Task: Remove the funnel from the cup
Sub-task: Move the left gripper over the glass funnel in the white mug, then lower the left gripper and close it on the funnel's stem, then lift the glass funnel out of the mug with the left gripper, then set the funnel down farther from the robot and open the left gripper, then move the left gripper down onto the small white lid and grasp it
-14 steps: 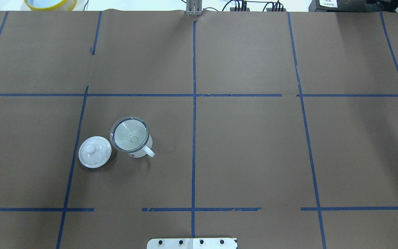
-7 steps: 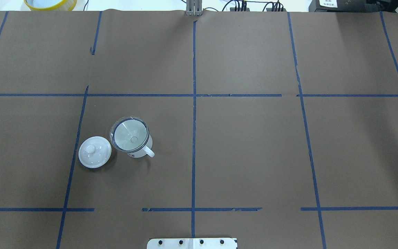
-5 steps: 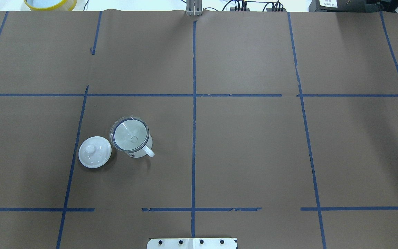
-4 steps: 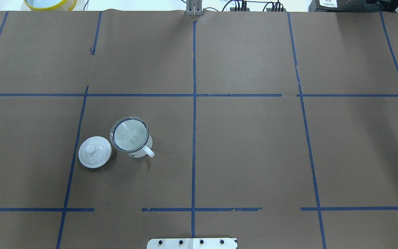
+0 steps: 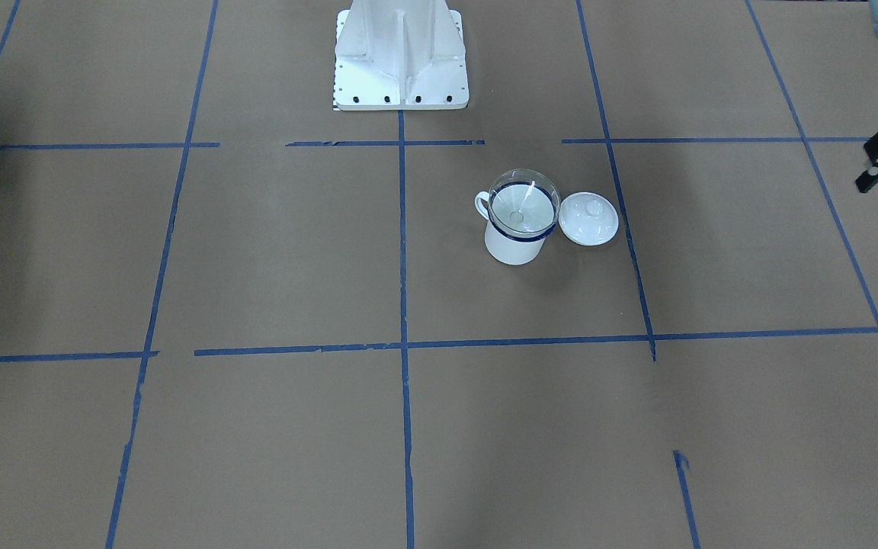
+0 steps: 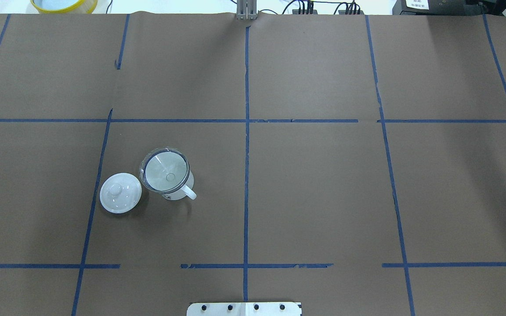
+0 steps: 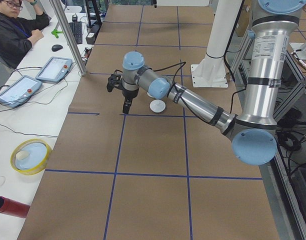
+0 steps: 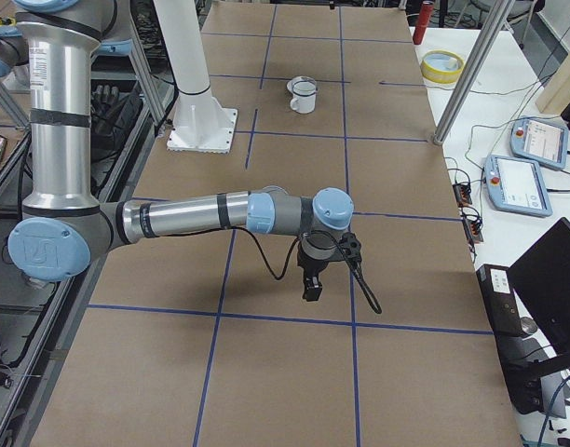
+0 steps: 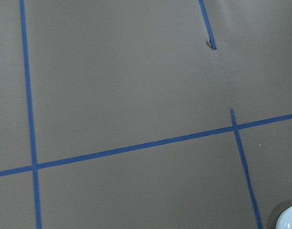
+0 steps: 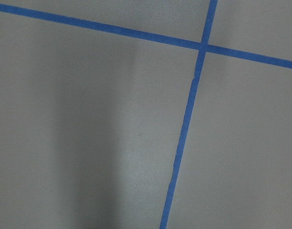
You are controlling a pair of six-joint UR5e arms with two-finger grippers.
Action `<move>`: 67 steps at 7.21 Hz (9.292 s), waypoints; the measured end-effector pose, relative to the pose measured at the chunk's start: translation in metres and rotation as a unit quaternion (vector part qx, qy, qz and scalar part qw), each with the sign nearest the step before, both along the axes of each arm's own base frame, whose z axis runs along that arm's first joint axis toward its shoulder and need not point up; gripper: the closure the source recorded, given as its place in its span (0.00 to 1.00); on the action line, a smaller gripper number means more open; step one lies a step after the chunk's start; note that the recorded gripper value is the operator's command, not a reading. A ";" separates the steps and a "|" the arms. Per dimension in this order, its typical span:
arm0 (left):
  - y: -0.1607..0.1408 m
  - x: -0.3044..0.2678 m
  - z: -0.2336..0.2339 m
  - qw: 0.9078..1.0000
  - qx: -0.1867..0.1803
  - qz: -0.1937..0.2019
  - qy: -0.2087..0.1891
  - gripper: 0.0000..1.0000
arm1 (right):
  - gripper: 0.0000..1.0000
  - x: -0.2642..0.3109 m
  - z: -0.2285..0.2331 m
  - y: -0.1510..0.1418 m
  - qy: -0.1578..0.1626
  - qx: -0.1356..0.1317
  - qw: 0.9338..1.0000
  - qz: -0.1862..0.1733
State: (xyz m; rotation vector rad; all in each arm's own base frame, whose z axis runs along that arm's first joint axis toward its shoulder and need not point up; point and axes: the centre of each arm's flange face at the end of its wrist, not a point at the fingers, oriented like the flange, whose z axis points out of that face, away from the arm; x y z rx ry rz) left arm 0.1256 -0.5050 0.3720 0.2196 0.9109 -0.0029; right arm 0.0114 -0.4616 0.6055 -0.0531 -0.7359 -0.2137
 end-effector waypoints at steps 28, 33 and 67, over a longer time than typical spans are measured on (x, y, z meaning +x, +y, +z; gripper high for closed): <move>-0.105 0.286 -0.146 0.795 -0.259 -0.499 0.229 1.00 | 0.00 0.000 0.000 0.000 0.000 0.000 1.000 0.000; -0.164 0.340 -0.068 0.749 -0.242 -0.561 0.257 0.63 | 0.00 0.000 0.000 0.000 0.000 0.000 1.000 0.000; 0.119 0.286 0.014 0.995 -0.082 -0.020 -0.045 0.56 | 0.00 0.000 0.000 0.000 0.000 0.000 1.000 0.000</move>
